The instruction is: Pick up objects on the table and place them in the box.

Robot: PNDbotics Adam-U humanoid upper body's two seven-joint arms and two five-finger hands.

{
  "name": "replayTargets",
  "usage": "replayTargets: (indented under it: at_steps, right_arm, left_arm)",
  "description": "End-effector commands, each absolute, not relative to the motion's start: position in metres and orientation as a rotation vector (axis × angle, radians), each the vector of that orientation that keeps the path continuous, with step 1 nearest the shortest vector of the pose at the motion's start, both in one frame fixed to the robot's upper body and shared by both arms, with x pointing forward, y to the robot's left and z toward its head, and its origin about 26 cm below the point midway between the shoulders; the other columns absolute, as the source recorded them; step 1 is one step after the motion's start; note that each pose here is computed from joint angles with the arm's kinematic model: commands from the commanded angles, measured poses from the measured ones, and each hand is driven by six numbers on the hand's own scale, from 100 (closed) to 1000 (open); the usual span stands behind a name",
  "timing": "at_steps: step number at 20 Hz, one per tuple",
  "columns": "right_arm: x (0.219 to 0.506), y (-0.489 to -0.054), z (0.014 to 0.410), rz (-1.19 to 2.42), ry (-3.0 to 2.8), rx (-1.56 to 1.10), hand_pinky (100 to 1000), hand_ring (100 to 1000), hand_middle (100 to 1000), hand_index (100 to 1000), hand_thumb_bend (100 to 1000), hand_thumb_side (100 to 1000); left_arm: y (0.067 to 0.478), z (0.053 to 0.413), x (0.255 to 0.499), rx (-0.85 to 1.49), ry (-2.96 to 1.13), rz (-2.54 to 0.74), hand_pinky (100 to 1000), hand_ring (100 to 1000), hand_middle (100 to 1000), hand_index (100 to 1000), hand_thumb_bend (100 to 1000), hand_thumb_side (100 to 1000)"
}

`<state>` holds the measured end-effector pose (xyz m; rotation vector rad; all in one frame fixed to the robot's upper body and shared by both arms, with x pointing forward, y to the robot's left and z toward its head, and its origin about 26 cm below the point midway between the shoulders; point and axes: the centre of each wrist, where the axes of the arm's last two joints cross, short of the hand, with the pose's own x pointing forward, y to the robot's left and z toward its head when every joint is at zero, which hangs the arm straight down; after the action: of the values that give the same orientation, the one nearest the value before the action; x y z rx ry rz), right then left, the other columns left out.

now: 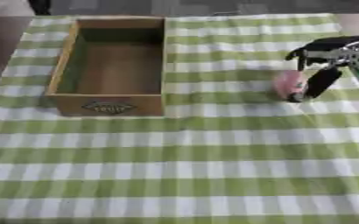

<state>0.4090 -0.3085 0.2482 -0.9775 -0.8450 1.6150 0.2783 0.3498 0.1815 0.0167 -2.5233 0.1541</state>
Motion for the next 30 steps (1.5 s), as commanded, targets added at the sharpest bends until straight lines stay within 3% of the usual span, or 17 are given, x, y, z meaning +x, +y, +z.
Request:
replayTargets:
  at_steps: [1,17,24,30]
  right_arm:
    - [0.405,-0.307,0.261,1.617,-0.878,-1.004,807,833,703,986,474,400]
    - [0.412,-0.310,0.252,1.609,-0.804,-1.020,793,821,670,896,357,434]
    - [0.412,-0.306,0.258,1.597,-0.815,-1.045,770,768,580,844,147,459]
    - [0.410,-0.301,0.267,1.595,-0.845,-1.069,741,717,517,803,100,444]
  left_arm:
    - [0.352,0.191,0.275,0.033,-2.551,0.124,617,491,573,862,100,968]
    - [0.352,0.191,0.275,0.032,-2.552,0.127,616,490,572,862,100,969]
    - [0.352,0.190,0.275,0.030,-2.551,0.127,616,491,572,862,100,969]
    - [0.352,0.190,0.275,0.021,-2.549,0.131,615,492,572,862,100,969]
